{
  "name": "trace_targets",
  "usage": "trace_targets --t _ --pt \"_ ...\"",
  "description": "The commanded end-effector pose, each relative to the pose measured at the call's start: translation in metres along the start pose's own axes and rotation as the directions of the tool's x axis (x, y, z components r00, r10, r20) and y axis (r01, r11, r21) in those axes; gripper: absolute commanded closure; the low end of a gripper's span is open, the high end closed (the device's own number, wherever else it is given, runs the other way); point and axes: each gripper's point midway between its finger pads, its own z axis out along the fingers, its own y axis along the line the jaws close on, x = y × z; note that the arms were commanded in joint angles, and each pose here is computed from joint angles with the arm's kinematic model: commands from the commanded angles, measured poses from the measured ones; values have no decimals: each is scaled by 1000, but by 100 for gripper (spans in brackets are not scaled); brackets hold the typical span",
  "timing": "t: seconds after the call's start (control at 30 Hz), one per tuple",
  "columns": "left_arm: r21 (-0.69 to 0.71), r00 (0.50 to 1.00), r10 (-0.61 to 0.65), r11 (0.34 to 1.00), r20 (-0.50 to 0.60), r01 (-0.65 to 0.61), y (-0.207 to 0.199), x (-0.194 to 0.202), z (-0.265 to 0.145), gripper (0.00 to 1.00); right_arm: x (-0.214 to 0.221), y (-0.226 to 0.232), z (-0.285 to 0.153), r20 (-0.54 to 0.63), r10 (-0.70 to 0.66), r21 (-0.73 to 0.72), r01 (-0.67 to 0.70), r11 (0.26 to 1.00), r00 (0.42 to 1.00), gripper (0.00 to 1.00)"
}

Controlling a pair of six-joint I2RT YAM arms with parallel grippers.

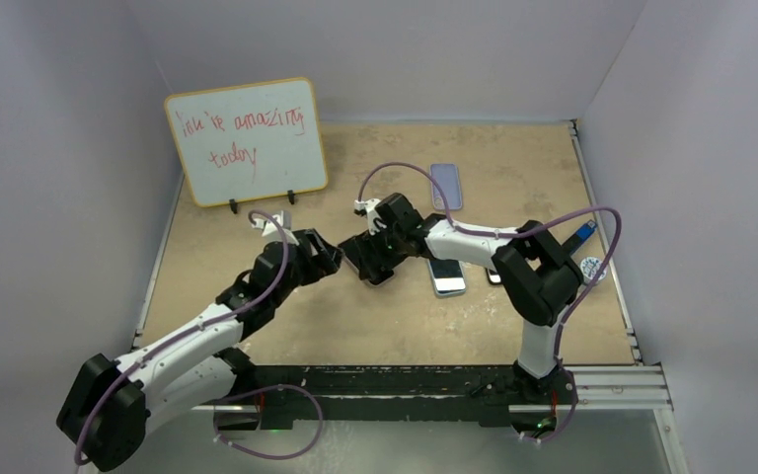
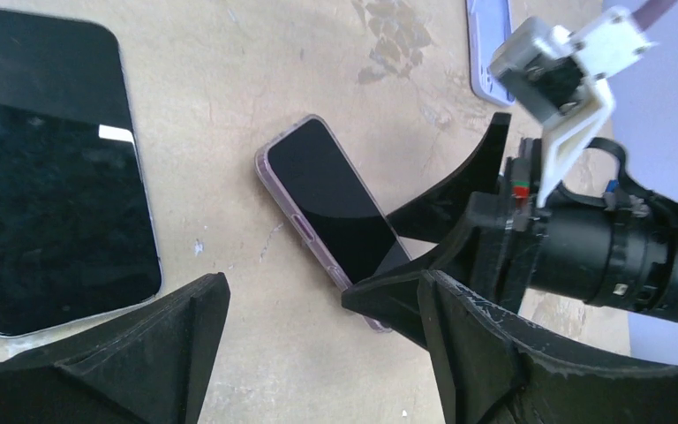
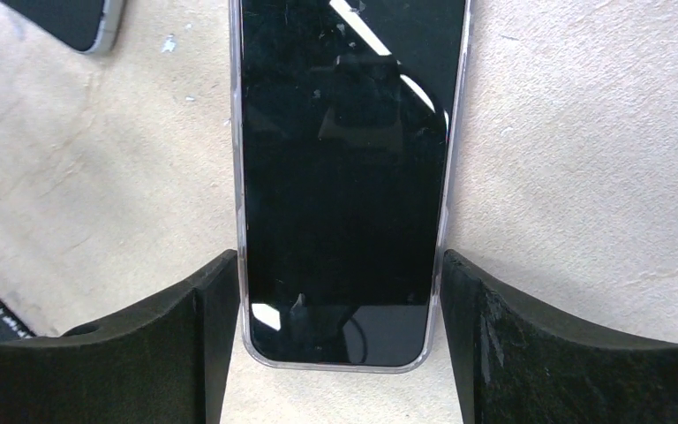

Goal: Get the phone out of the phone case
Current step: Pick up the phone at the center of the board.

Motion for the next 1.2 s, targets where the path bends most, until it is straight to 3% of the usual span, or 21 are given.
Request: trace_targets --t 0.0,0.43,0.7,0.93,1.17 --pt "74 997 -76 994 -27 77 -22 0 9 18 81 21 17 -231 112 -164 -152 975 966 87" --pt "5 969 -203 979 -138 205 -18 35 53 20 90 26 19 -191 150 -215 -191 958 970 89" --pt "17 949 -282 958 -140 287 -20 41 64 29 91 28 22 -180 163 -233 -203 951 970 89" --pt "54 942 -295 950 -160 307 -30 43 69 53 86 28 19 -142 173 -233 -203 951 975 86" --pt "102 957 -258 957 -133 272 -30 34 62 95 60 34 3 -6 180 -257 -175 951 984 72"
